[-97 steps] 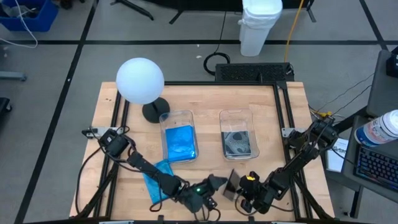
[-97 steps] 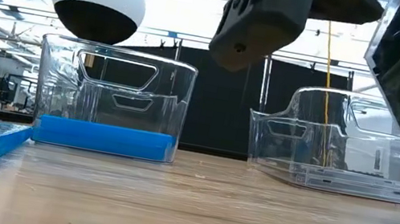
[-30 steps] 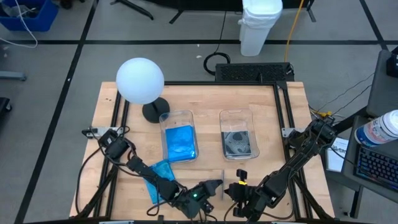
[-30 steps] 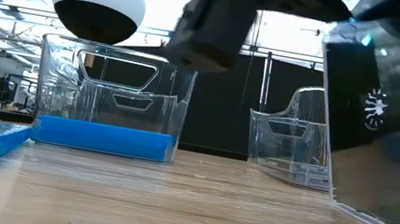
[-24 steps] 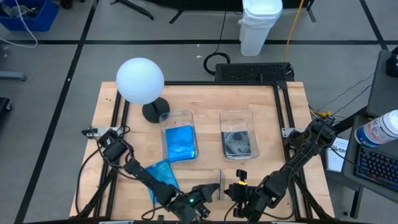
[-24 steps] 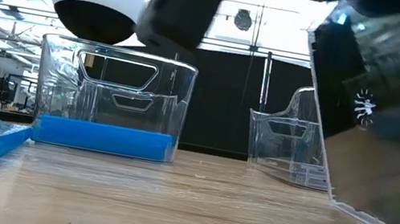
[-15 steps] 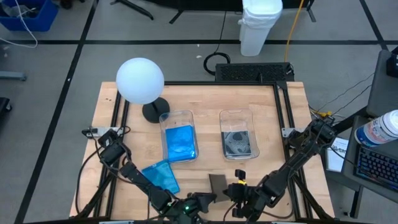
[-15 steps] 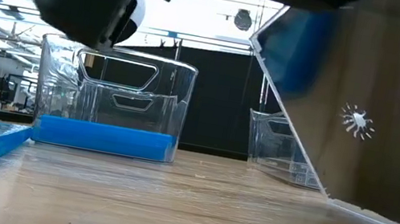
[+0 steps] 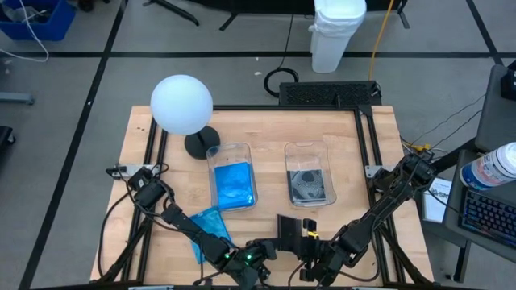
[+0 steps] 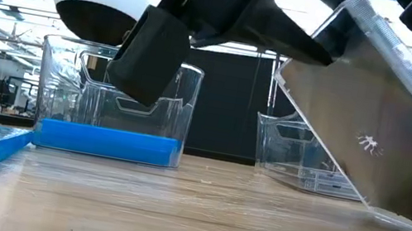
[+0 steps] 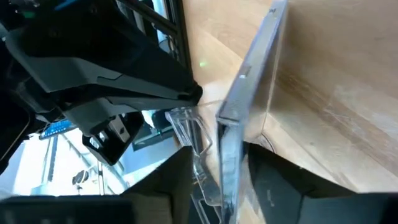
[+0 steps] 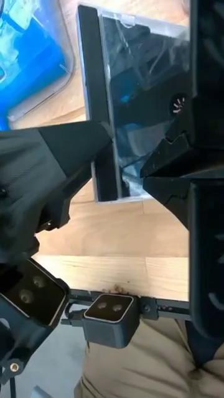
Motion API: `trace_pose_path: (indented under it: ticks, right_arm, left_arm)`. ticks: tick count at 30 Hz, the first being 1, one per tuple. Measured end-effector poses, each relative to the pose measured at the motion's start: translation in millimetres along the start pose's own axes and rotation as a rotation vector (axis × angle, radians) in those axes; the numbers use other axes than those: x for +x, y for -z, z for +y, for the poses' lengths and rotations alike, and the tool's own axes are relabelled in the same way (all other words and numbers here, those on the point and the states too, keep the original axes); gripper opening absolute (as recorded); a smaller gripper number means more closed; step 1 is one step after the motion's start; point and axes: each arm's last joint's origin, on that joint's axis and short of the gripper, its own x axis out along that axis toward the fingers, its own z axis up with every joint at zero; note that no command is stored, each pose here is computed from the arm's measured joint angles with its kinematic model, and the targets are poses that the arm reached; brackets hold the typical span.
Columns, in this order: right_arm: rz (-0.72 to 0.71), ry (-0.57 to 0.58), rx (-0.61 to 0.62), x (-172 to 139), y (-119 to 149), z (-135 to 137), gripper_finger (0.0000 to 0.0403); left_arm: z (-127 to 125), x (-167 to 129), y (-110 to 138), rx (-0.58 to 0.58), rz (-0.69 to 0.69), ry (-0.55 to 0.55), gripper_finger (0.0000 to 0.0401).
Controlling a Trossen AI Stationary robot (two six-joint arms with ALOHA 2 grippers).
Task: Pick & place jewel cases by type
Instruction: Put the black CD case into the right transparent bin
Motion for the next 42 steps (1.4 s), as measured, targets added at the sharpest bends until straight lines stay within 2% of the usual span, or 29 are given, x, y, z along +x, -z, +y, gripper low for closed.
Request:
trace_pose_path:
  ticks: [8,12,19,24,28,36,42]
  right_arm:
    - [-0.001,-0.002,0.001,0,0,0,0.0000]
    - [-0.001,-0.002,0.000,0,0,0,0.0000]
    - [-0.005,-0.007,-0.012,-3,3,3,0.0000]
    - [-0.038,0.013,-0.026,-7,6,7,0.0000]
    - [-0.044,0.006,-0.042,-12,8,10,0.0000]
    - [-0.153,0.007,-0.061,-36,5,17,0.0000]
    - [-0.264,0.050,-0.042,-58,6,21,0.0002]
  left_arm:
    - [0,2,1,0.002,-0.022,0.011,0.0066]
    - [-1,3,2,0.012,-0.028,0.020,0.0042]
    - [-4,8,7,-0.001,0.028,0.043,0.0062]
    - [-3,10,12,-0.036,0.132,0.006,0.0040]
    - [-3,9,13,-0.046,0.168,-0.009,0.0039]
    - [-5,-8,3,-0.026,0.208,-0.049,0.0045]
    - [-8,-28,-8,0.000,0.224,-0.085,0.0040]
